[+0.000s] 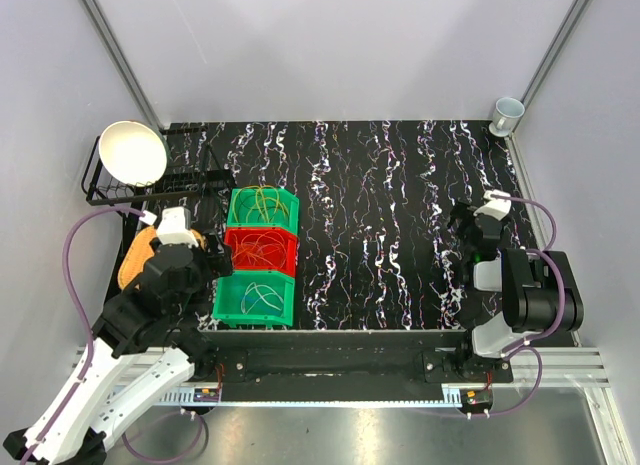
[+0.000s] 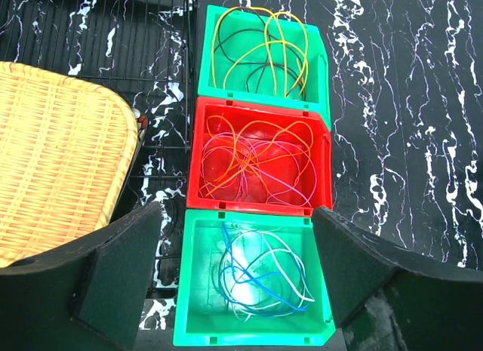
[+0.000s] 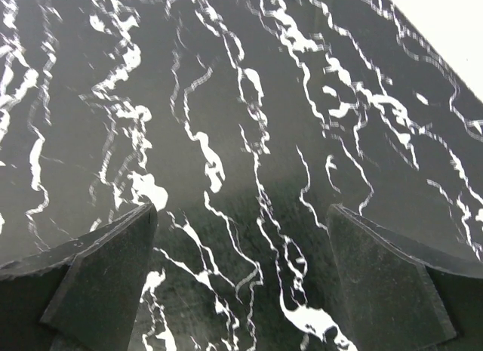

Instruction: Untangle the cables

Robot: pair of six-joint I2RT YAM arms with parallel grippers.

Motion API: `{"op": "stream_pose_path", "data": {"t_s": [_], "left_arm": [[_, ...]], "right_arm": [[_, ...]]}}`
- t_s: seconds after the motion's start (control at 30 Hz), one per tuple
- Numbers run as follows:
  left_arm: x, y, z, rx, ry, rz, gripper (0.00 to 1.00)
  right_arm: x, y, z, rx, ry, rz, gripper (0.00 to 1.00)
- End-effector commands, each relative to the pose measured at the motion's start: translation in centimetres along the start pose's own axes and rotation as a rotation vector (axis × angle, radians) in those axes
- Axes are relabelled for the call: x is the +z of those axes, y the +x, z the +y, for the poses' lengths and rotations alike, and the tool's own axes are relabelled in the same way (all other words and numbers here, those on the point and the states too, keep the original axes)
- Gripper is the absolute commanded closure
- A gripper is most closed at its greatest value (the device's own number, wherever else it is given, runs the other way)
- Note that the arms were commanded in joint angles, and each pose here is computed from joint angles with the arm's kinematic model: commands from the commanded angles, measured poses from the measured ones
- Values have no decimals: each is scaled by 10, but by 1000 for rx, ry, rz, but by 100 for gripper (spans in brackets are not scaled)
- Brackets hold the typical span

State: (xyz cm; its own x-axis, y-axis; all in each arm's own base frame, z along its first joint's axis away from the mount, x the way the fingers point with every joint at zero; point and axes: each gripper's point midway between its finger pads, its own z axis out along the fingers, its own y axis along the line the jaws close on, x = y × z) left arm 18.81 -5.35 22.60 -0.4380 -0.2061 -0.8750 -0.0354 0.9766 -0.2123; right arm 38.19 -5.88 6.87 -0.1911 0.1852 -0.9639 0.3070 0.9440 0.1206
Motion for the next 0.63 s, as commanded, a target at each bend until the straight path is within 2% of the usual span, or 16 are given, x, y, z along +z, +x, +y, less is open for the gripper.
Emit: {"op": "stream_pose_path", "data": {"t_s": [0.0, 0.17, 0.27, 0.6], "left_arm": [[4, -6, -4, 8, 4, -12, 16], [3, -7, -3, 4, 1, -19, 16], [4, -7, -3, 6, -4, -19, 16], [6, -7, -2, 10, -14, -13, 16]], "right_arm": [[6, -37, 11, 31, -45, -124, 0], [5, -34, 21, -1, -106, -120, 0], [6, -27, 43, -71, -236, -72, 0], [5, -27, 43, -59, -236, -76, 0]]}}
